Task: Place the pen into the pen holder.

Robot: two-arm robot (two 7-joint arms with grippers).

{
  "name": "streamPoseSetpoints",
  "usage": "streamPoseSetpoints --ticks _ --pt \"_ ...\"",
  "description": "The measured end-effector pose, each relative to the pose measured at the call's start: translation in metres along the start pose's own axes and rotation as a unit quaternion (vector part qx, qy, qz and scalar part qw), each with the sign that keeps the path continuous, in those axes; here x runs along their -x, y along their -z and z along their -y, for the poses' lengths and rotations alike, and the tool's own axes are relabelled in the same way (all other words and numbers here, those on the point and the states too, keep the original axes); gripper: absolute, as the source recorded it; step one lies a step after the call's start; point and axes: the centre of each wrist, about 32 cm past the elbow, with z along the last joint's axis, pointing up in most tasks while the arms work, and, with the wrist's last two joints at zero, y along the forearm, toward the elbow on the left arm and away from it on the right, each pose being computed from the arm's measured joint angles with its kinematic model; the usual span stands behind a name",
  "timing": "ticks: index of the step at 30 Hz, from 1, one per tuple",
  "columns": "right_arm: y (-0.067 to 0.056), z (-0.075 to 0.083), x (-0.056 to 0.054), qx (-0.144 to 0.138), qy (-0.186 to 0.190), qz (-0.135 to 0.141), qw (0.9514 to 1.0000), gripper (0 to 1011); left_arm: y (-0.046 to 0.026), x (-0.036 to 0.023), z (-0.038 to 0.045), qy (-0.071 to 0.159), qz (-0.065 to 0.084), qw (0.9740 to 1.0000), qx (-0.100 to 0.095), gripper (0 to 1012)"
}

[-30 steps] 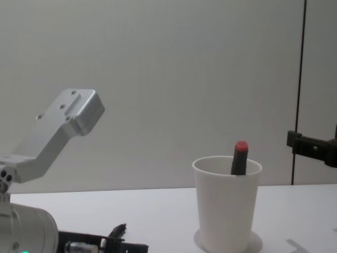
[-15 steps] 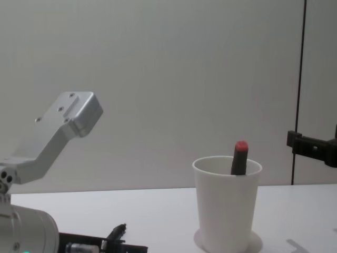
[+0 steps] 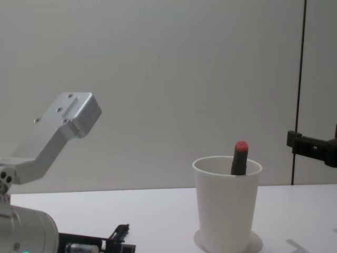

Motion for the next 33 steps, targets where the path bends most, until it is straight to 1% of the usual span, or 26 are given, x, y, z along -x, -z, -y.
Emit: streamPoseSetpoints --ticks 1,2,4,6,7,8,10,11,13,14,28,31,33 --pt "0.0000 0.0000 0.0000 0.000 0.000 0.000 1.0000 1002 0.0001 0.0000 0.0000 0.000 0.000 1.0000 0.000 537" --pt "0.0000 0.0000 0.0000 0.000 0.000 0.000 1.0000 1001 0.0001 0.0000 0.0001 0.000 0.000 1.0000 0.000 490" --pt "0.0000 0.0000 0.0000 0.000 0.000 0.000 1.0000 1002 0.0001 0.0000 0.0001 0.000 -0.001 1.0000 0.000 479" --pt "0.0000 0.0000 0.0000 0.000 0.000 0.000 1.0000 1001 0.0003 0.0000 0.0001 0.000 -0.001 1.0000 -0.001 306" --pt "0.0000 0.0000 0.0000 0.000 0.000 0.000 1.0000 1001 0.0003 0.0000 0.0001 0.000 -0.001 1.0000 -0.001 306" --pt "0.0000 0.0000 0.0000 0.000 0.000 0.000 1.0000 1002 0.0003 0.0000 0.0001 0.000 -0.001 1.0000 -0.001 265" --pt "0.0000 0.0000 0.0000 0.000 0.000 0.000 1.0000 1002 0.0003 0.0000 0.0001 0.001 -0.002 1.0000 -0.001 228" --pt "0.0000 0.0000 0.0000 0.000 0.000 0.000 1.0000 1001 0.0003 0.0000 0.0001 0.001 -0.002 1.0000 -0.001 169" --pt "0.0000 0.0000 0.0000 0.000 0.000 0.000 1.0000 1001 0.0003 0.0000 0.0001 0.001 -0.002 1.0000 -0.001 131" --pt "0.0000 0.0000 0.0000 0.000 0.000 0.000 1.0000 1002 0.0003 0.0000 0.0001 0.001 -0.002 1.0000 -0.001 119" --pt "0.0000 0.0000 0.0000 0.000 0.000 0.000 1.0000 1002 0.0002 0.0002 0.0001 0.000 -0.002 1.0000 0.000 119" --pt "0.0000 0.0000 0.0000 0.000 0.000 0.000 1.0000 1002 0.0003 -0.0002 0.0000 0.000 -0.005 1.0000 0.005 119" --pt "0.0000 0.0000 0.0000 0.000 0.000 0.000 1.0000 1002 0.0003 -0.0008 -0.0003 0.000 -0.009 0.9999 0.013 119"
